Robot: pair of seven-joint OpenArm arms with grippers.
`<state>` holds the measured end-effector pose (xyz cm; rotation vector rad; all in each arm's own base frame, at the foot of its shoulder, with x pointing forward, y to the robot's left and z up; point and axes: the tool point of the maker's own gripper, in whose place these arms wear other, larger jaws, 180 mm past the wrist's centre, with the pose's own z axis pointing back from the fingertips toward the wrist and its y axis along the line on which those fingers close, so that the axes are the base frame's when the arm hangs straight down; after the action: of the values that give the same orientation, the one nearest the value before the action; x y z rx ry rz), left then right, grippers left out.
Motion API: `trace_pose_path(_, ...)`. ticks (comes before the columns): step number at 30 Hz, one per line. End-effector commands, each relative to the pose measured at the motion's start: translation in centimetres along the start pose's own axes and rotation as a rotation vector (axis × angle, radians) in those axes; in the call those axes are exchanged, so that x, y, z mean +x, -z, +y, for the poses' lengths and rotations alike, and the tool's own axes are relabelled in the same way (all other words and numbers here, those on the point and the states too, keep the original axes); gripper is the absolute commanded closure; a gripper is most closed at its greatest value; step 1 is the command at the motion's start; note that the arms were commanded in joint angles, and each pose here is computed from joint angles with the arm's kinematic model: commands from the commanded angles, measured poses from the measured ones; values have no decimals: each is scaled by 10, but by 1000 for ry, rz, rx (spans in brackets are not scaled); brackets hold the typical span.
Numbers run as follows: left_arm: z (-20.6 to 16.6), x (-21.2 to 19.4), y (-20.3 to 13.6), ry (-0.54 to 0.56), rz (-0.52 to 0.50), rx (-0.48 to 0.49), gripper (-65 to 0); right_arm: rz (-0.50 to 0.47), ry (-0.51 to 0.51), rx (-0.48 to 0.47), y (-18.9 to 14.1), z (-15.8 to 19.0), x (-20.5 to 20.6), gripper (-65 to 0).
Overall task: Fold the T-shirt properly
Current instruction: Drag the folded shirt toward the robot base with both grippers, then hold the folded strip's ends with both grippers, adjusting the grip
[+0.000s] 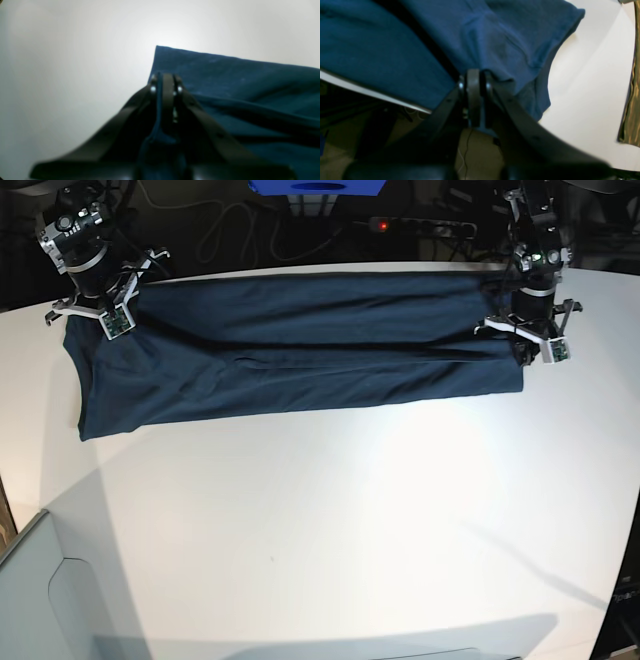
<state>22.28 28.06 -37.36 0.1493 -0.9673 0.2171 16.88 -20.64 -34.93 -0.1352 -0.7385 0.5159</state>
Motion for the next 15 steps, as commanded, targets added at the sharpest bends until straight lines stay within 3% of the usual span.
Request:
trace_pose_path(1, 2, 12, -1, 8, -40, 3, 0, -34, -12, -7, -4, -3, 9, -1)
trace_pose_path(6, 2, 12, -1, 8, -40, 3, 0, -12, -6, -42, -8, -15, 1, -1)
trace_pose_path(15, 3, 12, -2, 8, -41, 4, 0, 21, 5, -13, -13, -4, -13, -1)
